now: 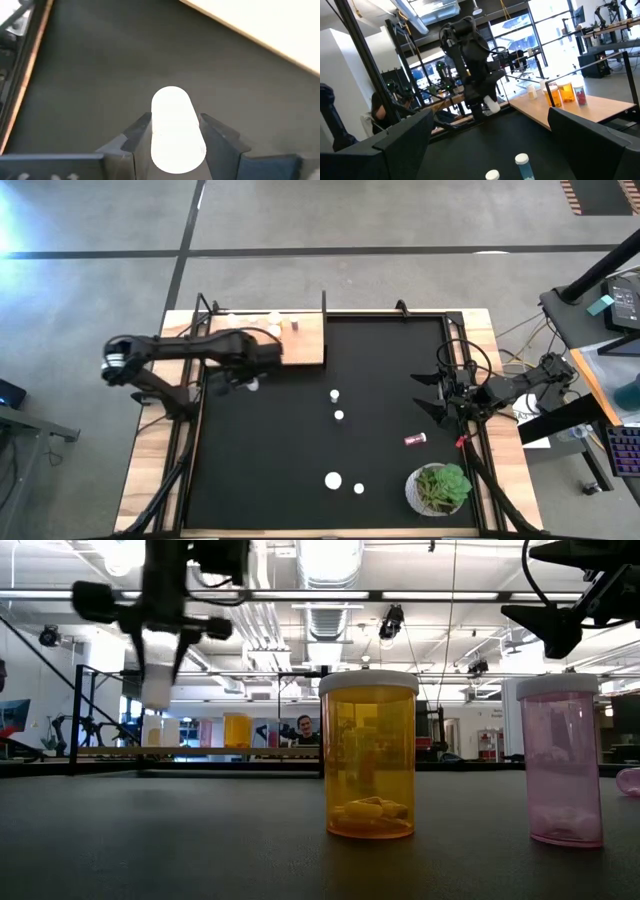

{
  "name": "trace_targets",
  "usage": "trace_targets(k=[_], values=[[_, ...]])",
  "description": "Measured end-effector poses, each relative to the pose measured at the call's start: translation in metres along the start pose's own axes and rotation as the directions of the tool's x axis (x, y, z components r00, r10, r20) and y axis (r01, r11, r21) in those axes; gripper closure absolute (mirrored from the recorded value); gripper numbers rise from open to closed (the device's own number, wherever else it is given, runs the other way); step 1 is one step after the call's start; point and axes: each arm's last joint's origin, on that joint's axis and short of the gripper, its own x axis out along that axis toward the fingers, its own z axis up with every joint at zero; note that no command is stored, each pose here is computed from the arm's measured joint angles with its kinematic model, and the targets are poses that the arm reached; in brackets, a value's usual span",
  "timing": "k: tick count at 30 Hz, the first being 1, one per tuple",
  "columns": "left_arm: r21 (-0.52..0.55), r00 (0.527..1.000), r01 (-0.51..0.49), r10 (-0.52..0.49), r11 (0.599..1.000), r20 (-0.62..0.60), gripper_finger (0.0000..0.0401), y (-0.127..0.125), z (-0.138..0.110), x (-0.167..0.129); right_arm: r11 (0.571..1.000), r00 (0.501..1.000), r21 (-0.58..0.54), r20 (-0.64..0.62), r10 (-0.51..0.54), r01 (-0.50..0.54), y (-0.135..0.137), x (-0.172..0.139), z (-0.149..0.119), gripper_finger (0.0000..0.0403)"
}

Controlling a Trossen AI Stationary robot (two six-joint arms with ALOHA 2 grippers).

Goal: Pick and place medicine bottles onto shelf by color
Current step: Put the white pill bottle on the shelf aligned with the other white pill bottles

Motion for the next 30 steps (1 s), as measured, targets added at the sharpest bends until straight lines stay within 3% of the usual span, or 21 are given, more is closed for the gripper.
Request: trace_targets(k=[4, 8, 13, 17, 21, 30], values=[[-0.106, 1.000, 0.021, -0.022, 0.994, -0.007, 0.0272, 0.021, 0.021, 0.007, 1.000, 1.000, 0.000, 0.000, 0.000, 0.000, 0.000, 0.000, 0.000, 0.0019], [-0.274, 1.000, 0.019, -0.020, 0.961, -0.001, 0.0272, 0.038, 0.037, 0.013, 1.000, 1.000, 0.000, 0.000, 0.000, 0.000, 0.000, 0.000, 0.000, 0.0019], [-0.496, 1.000, 0.020, -0.017, 0.868, 0.011, 0.0271, 0.046, 0.049, 0.019, 1.000, 1.000, 0.001, 0.000, 0.000, 0.000, 0.000, 0.000, 0.000, 0.0019], [-0.615, 0.999, 0.050, -0.026, 0.787, 0.048, 0.0268, 0.046, 0.056, 0.023, 1.000, 1.000, 0.001, 0.000, 0.000, 0.000, 0.000, 0.000, 0.000, 0.0019], [-0.695, 0.997, 0.076, -0.038, 0.715, 0.071, 0.0267, 0.042, 0.066, 0.032, 1.000, 1.000, 0.000, 0.000, 0.000, 0.000, 0.000, 0.000, 0.000, 0.0019], [-0.796, 0.997, 0.076, -0.044, 0.601, 0.062, 0.0266, 0.040, 0.095, 0.037, 1.000, 1.000, 0.000, 0.000, 0.000, 0.000, 0.000, 0.000, 0.000, 0.0019]])
